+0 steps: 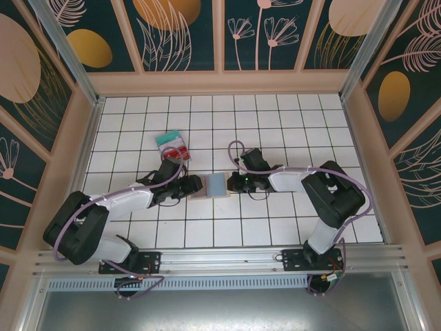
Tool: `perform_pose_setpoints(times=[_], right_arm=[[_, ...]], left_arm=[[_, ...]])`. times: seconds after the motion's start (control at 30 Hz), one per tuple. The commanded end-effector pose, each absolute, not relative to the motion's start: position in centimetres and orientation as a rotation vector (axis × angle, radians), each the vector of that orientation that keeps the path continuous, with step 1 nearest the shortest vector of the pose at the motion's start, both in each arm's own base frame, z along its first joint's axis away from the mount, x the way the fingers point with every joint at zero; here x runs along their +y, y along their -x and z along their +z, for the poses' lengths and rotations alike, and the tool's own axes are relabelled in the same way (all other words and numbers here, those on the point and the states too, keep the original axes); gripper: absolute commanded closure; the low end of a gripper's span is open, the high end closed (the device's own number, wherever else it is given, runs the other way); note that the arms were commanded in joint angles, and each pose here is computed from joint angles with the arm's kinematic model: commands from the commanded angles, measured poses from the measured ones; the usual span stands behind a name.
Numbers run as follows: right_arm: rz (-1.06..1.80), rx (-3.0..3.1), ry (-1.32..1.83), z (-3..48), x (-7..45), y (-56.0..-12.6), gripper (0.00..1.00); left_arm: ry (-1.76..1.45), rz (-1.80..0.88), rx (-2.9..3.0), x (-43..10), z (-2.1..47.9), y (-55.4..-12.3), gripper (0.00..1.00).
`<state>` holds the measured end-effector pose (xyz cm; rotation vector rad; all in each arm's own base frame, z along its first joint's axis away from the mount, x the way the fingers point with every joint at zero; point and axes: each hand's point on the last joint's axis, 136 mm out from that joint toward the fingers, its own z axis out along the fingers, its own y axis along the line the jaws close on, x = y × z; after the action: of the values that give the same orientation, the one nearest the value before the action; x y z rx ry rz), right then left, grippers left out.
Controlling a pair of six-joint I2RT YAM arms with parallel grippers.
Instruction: Take the credit cards out of the card holder
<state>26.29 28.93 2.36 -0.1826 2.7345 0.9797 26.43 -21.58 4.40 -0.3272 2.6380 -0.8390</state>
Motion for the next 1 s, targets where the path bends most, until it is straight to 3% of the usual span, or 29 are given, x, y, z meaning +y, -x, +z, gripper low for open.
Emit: perform_pose_setpoints(times=[0.0, 0.97], right_arm=[[0.986, 2.732, 0.175, 2.4, 29.5, -26.5, 1.00], [1.000, 2.736, 0.174, 2.4, 29.8, -26.7, 1.00]], left_arm=[[0.319, -0.845, 2.636, -22.1, 4.5, -26.7, 0.48], [0.244, -0.932, 2.660, -23.9, 4.2, -26.2, 0.48]])
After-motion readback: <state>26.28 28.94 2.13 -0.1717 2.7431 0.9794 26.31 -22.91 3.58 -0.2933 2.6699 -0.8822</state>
